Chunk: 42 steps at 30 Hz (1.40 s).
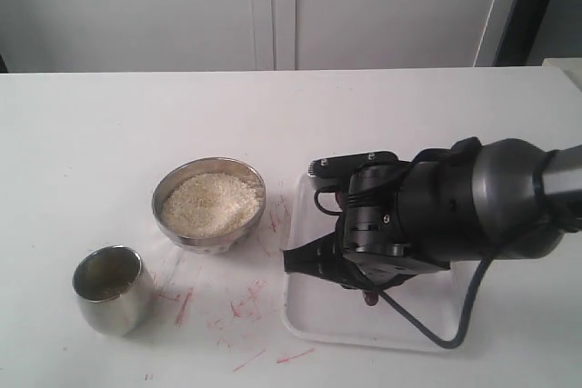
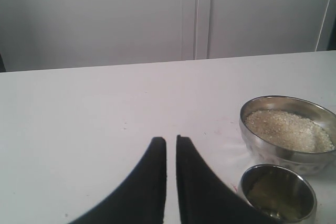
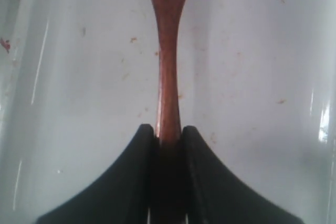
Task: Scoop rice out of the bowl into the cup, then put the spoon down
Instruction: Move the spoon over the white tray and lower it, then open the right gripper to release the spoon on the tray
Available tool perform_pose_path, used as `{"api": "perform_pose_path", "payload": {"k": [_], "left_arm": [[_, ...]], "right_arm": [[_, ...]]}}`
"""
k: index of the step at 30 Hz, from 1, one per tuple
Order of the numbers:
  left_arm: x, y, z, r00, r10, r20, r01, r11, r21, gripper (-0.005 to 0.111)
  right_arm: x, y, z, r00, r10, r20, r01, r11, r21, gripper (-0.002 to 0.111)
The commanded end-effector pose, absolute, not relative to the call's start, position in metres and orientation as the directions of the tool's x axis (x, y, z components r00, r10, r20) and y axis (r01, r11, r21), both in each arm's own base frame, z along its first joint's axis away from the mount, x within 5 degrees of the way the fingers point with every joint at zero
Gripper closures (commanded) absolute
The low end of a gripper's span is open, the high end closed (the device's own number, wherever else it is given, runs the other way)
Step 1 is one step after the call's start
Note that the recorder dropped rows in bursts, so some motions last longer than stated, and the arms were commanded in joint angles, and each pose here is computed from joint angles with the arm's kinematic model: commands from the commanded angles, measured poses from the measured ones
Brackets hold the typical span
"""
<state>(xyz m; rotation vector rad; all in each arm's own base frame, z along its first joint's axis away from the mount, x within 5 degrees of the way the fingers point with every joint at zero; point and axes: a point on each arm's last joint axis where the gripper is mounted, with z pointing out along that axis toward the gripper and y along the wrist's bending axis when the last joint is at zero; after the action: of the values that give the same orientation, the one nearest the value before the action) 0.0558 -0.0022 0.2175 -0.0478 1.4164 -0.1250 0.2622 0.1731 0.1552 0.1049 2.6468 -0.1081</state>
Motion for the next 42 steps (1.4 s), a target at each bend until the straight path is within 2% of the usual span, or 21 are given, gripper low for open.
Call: {"api": "perform_pose_path", "payload": {"k": [1, 8, 16, 35, 37, 39, 42], "left_arm": [[0.055, -0.002, 0.221, 0.161, -0.124, -0.979, 0.066, 0.991, -0.115, 0.092], [0.055, -0.002, 0.221, 0.161, -0.124, -0.979, 0.066, 0.991, -0.115, 0.092], [0.055, -0.002, 0.221, 0.161, -0.124, -0.979, 0.066, 0.991, -0.115, 0.092], [0.055, -0.002, 0.221, 0.161, -0.124, -0.979, 0.066, 0.991, -0.115, 0.092], [0.055, -0.002, 0.221, 0.161, -0.124, -0.979, 0.066, 0.991, -0.115, 0.092], [0.055, -0.002, 0.221, 0.161, -0.124, -0.979, 0.066, 0.991, -0.115, 0.092], [0.055, -0.002, 0.221, 0.161, -0.124, -0.979, 0.066, 0.991, -0.115, 0.092]], "right_arm": [[0.266, 0.172, 0.152, -0.866, 0.08, -0.493, 0.12, 0.992, -0.05, 0.108], [0.266, 0.173, 0.151, -0.859, 0.111, -0.5, 0.141, 0.99, -0.024, 0.108], [0.267, 0.168, 0.146, -0.859, 0.13, -0.496, 0.189, 0.979, -0.07, 0.108], [0.27, 0.168, 0.136, -0.851, 0.14, -0.507, 0.211, 0.974, -0.085, 0.108], [0.27, 0.168, 0.136, -0.851, 0.14, -0.507, 0.211, 0.974, -0.085, 0.103], [0.27, 0.168, 0.136, -0.851, 0.144, -0.505, 0.214, 0.973, -0.083, 0.091], [0.27, 0.168, 0.136, -0.851, 0.143, -0.506, 0.214, 0.973, -0.085, 0.084]]}}
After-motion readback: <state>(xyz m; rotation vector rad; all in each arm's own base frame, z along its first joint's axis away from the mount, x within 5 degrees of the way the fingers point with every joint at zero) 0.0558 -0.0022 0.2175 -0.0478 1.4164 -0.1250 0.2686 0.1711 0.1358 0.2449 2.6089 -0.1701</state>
